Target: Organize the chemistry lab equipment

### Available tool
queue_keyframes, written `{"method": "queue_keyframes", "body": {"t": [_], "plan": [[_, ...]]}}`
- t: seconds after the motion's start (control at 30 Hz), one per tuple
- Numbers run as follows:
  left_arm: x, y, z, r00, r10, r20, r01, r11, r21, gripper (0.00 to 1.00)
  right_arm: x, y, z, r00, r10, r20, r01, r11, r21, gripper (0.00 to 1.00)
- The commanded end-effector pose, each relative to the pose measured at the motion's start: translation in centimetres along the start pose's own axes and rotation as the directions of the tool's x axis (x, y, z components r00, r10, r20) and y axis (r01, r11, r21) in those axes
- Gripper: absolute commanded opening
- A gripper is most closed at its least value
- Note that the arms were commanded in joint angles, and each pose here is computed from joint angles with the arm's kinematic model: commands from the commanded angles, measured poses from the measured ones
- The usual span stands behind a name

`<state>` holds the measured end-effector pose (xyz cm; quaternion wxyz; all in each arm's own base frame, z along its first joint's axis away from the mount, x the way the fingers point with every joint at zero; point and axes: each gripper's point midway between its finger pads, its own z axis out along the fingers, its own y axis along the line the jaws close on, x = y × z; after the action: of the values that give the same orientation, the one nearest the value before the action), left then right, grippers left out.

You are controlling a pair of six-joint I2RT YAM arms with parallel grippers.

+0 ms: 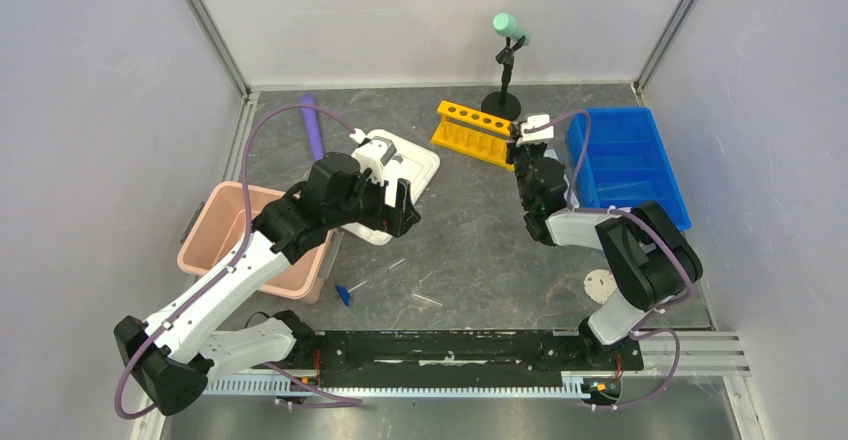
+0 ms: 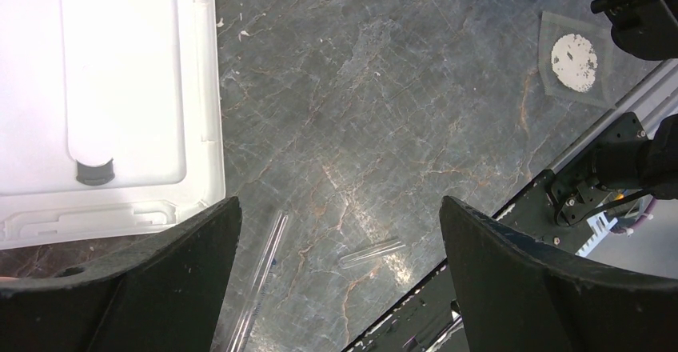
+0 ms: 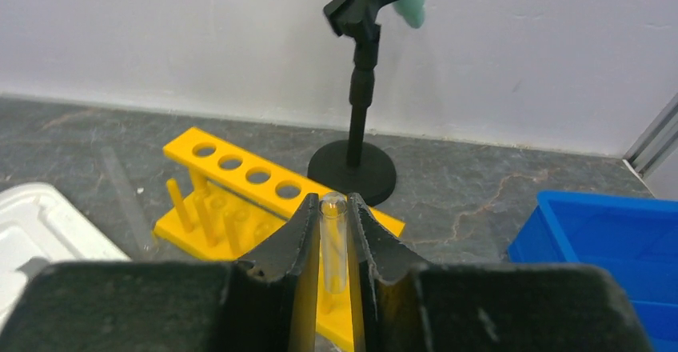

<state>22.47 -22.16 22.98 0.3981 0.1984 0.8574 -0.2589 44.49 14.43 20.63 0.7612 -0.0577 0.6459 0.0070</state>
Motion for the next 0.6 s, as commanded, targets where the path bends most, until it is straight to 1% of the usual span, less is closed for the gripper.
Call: {"method": "queue_keyframes", "body": {"t": [0.0,0.13,0.23,0.57], "plan": [[-0.7,0.0,-0.4,0.998,0.048,0.034,-0.048,0.999,0.001,1.00,-3.7,-1.0,1.4,0.985,0.090,0.145,-0.096,0.995,0.031,0.21],[-0.6,0.1,-0.3,0.998,0.049,0.029,-0.049,0.999,0.000,1.00,-3.0,-1.2,2.2,0.984,0.116,0.139,-0.121,0.992,0.028,0.22],[-0.6,0.2,-0.3,0.998,0.048,0.030,-0.048,0.999,-0.004,1.00,-2.5,-1.3,2.4,0.977,0.161,0.139,-0.165,0.986,0.018,0.22],[-0.8,0.5,-0.5,0.998,0.051,0.044,-0.050,0.999,-0.022,1.00,-1.1,-1.9,3.3,0.968,0.208,0.137,-0.212,0.977,0.012,0.22]]}}
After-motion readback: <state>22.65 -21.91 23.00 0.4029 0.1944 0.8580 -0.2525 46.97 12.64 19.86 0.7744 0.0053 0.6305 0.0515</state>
